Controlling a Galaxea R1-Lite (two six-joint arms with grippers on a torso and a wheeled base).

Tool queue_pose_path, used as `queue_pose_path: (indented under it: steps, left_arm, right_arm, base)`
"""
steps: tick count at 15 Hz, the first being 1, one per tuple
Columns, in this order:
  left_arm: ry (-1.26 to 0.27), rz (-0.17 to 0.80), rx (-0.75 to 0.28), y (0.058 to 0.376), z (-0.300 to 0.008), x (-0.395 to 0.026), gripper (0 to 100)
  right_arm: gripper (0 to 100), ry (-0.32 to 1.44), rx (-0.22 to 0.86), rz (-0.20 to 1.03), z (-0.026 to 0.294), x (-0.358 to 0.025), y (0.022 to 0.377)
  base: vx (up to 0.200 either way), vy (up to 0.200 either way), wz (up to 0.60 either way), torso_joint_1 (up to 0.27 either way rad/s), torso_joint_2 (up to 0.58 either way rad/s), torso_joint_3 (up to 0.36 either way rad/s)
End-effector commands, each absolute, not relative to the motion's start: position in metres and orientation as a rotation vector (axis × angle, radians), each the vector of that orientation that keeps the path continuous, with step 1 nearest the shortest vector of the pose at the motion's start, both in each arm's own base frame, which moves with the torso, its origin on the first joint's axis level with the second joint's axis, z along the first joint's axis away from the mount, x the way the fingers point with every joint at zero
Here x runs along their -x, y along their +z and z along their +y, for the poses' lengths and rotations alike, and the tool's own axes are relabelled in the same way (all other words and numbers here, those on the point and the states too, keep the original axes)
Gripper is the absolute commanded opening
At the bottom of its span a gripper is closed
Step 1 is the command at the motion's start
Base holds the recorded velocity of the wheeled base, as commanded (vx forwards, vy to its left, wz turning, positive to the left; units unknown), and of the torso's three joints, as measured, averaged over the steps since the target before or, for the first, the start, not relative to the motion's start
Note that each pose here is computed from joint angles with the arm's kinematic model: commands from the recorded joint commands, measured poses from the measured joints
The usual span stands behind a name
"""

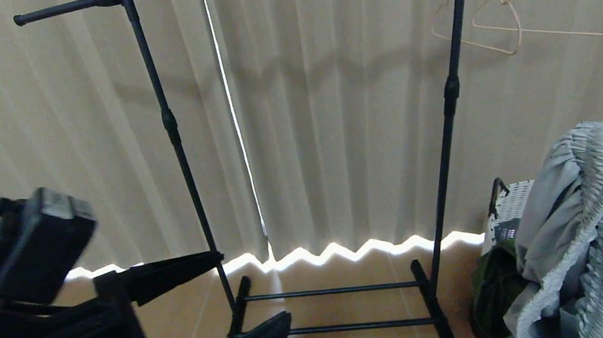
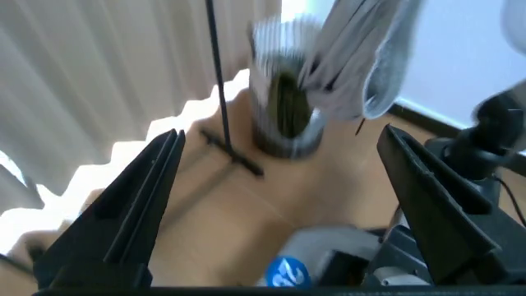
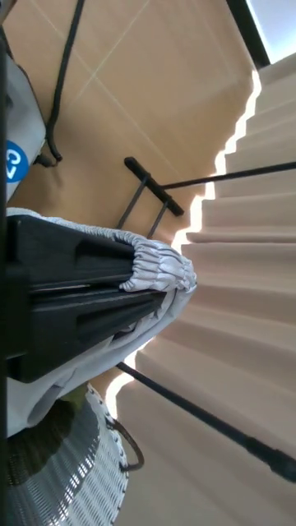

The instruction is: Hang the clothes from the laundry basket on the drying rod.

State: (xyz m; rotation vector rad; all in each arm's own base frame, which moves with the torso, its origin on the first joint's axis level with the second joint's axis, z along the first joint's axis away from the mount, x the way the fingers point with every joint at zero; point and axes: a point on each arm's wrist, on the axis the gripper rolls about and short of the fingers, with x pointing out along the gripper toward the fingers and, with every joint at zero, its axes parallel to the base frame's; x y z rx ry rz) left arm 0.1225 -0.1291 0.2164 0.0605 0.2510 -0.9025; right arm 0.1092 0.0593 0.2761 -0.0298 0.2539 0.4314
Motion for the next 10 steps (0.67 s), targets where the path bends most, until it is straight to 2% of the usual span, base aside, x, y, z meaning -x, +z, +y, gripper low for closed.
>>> queue_pose_path:
  steps: [1, 3, 5, 8, 10]
  left_arm:
    - [-0.929, 0.385, -0.087, 0.189, -0.200, -0.134, 100]
    - [-0.947, 0.426, -0.013, 0.182, -0.247, -0.139, 100]
    - [-0.930, 0.456, 0.017, 0.172, -0.292, -0.144, 100]
    - [-0.943, 0.494, 0.022, 0.152, -0.333, -0.149, 100]
    - [-0.930, 0.528, 0.093, 0.140, -0.355, -0.153, 100]
  right_arm:
    - [0, 0.443, 0.031, 0.256, 0.061, -0.111, 0.277]
    - [0, 0.462, 0.021, 0.235, 0.060, -0.109, 0.281]
    - [0, 0.473, 0.013, 0.206, 0.056, -0.101, 0.285]
    - [0, 0.517, -0.002, 0.166, 0.051, -0.090, 0.290]
    - [0, 0.539, -0.006, 0.155, 0.049, -0.085, 0.290]
  base:
    - [0.000, 0.000, 0.00, 0.000, 0.00, 0.000]
    - [0.000, 0.000, 0.00, 0.000, 0.00, 0.000]
    - [0.000, 0.000, 0.00, 0.000, 0.00, 0.000]
    - [0.000, 0.000, 0.00, 0.000, 0.00, 0.000]
    - [0.000, 0.000, 0.00, 0.000, 0.00, 0.000]
